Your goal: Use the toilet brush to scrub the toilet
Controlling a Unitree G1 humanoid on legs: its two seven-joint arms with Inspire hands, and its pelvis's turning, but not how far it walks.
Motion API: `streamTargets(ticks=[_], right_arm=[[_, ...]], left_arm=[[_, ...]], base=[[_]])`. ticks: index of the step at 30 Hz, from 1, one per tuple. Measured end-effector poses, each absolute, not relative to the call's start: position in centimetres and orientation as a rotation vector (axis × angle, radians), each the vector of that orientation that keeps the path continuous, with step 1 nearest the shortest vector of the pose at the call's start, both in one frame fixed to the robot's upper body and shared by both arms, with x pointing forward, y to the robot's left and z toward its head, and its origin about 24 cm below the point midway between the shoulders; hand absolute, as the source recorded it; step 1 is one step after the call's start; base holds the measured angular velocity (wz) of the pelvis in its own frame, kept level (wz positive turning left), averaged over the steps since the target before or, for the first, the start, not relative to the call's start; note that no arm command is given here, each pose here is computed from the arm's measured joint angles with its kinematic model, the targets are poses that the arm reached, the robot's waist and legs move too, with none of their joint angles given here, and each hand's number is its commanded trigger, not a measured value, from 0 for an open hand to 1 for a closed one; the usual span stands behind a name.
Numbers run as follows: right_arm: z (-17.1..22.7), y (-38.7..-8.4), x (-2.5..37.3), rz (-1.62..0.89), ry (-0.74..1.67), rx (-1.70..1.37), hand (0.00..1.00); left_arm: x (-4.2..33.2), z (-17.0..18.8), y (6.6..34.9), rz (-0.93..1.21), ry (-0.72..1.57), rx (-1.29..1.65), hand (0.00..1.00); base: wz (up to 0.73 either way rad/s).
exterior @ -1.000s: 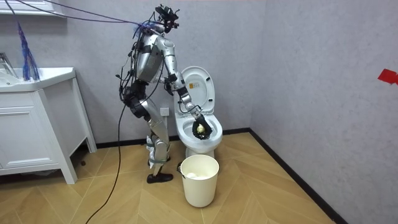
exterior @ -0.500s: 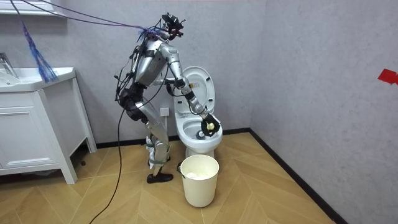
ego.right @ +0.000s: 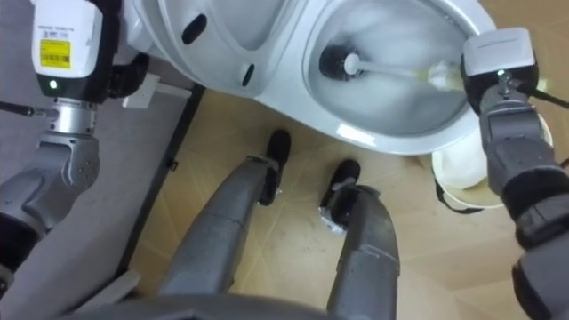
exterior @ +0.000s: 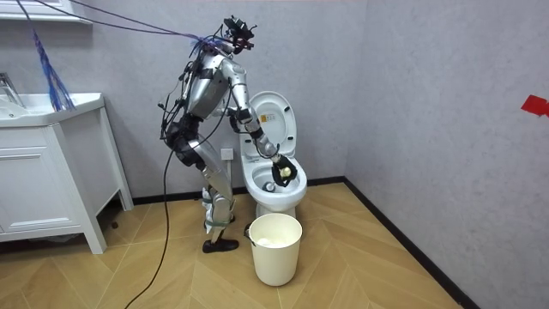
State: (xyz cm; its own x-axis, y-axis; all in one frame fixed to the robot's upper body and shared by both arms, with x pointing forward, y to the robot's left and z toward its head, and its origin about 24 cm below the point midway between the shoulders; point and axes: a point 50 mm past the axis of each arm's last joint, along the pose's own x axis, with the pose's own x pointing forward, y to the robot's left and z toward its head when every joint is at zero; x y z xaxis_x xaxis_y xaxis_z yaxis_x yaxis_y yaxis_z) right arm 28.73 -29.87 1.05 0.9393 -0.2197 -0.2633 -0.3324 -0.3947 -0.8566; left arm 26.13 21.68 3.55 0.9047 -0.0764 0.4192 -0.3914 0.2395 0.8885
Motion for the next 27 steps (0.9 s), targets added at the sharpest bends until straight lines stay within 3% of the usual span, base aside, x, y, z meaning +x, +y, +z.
streamTargets(ticks=[7, 14, 22, 27], right_arm=[[-0.2, -29.8, 26.9, 0.148, 0.441, -1.943, 1.00], [-0.4, -32.6, 27.4, 0.067, 0.579, -1.704, 1.00], [3.9, -35.3, 30.1, -0.189, 0.553, -1.559, 1.00], [4.0, -34.8, 30.5, -0.174, 0.530, -1.581, 1.00]], left_arm=[[24.7, 2.6, 22.6, 0.250, -0.344, 1.279, 0.00], [25.6, 3.3, 22.6, 0.266, -0.360, 1.275, 0.00], [25.9, 4.9, 23.2, 0.326, -0.419, 1.328, 0.00], [26.0, 5.1, 23.3, 0.340, -0.402, 1.341, 0.00]], base=[[-0.06], [0.06], [0.00], [-0.01]])
